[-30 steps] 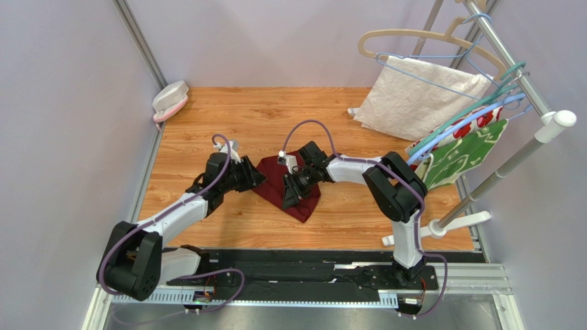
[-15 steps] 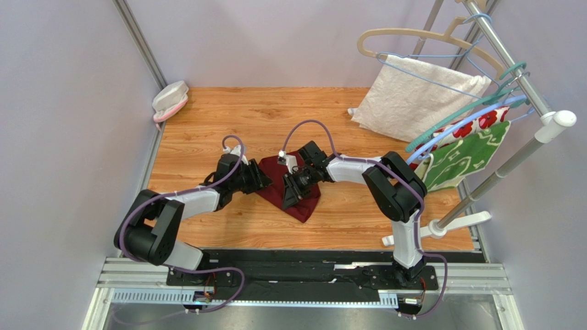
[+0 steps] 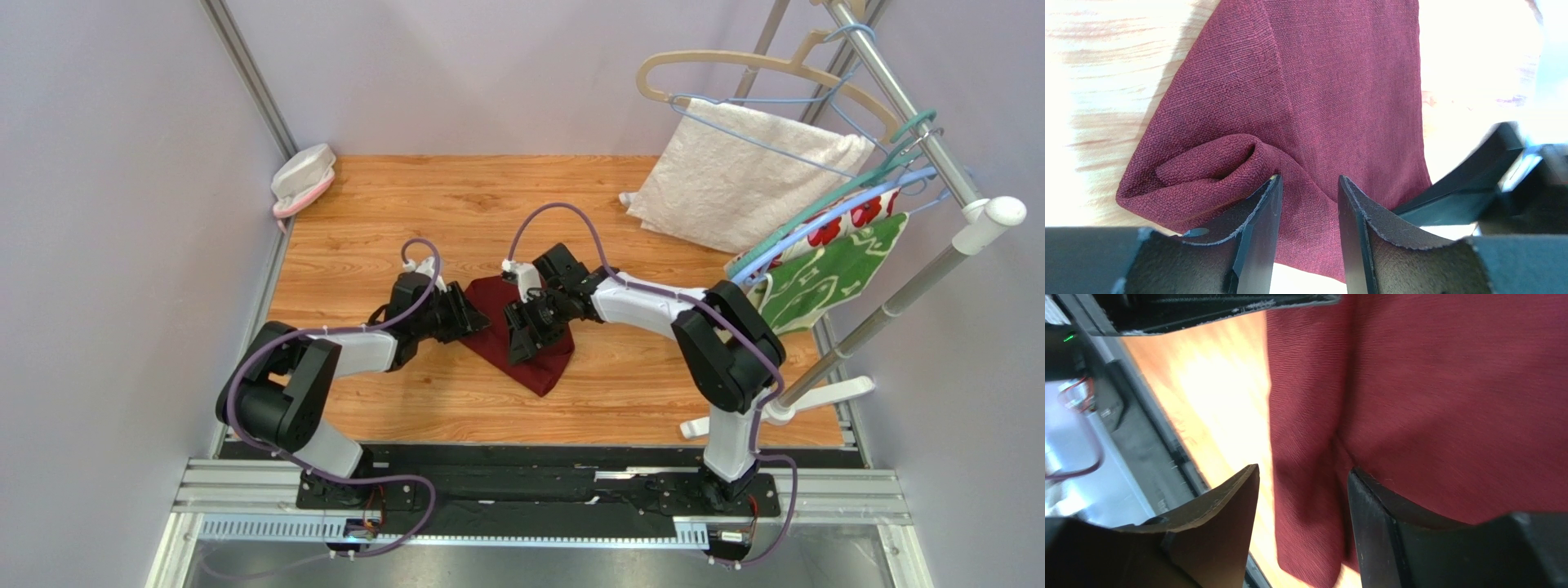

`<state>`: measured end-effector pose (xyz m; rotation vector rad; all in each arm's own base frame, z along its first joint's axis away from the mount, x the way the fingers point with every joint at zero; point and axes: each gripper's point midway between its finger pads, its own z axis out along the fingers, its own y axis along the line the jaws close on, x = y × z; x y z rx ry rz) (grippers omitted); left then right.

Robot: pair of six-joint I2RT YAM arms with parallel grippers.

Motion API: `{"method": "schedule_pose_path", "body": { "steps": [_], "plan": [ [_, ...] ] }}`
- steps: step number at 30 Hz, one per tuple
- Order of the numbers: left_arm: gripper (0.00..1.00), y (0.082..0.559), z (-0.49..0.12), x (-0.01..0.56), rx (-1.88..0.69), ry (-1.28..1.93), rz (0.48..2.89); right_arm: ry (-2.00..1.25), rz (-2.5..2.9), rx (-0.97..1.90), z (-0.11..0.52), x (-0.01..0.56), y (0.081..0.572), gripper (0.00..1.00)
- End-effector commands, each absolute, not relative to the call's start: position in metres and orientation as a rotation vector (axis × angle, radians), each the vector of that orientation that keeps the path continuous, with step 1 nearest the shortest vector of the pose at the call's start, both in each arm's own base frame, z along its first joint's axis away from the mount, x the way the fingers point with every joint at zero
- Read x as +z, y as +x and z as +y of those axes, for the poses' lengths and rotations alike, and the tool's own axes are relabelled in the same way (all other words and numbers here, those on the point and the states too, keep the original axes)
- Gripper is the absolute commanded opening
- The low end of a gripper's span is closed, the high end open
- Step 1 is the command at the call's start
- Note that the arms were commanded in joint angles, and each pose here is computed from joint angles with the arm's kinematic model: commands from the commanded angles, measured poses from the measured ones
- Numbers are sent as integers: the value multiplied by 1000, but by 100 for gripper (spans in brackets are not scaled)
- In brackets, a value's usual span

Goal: Fold the napkin, place the utensils inside, and roll it up
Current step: Roll the napkin with the utensil

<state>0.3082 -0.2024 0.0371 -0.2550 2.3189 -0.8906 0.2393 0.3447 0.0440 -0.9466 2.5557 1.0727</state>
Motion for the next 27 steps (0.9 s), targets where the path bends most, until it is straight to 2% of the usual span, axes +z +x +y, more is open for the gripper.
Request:
{"method": "schedule_pose_path", "body": {
  "steps": [1,9,12,18,27],
  "plan": [
    [48,308,-207,29,-889,-251,2367,-925,2436,786,329,77,262,60],
    [47,309,-207,25,-866,-249,2414,-990,2207,325,334,82,248,60],
    [47,310,-207,25,-859,-247,2422,-1031,2136,244,344,81,239,60],
    [47,308,-207,24,-861,-247,2436,-1127,2068,202,366,70,230,58],
    [47,309,-208,26,-859,-237,2436,-1217,2087,155,370,39,229,48]
  ]
}}
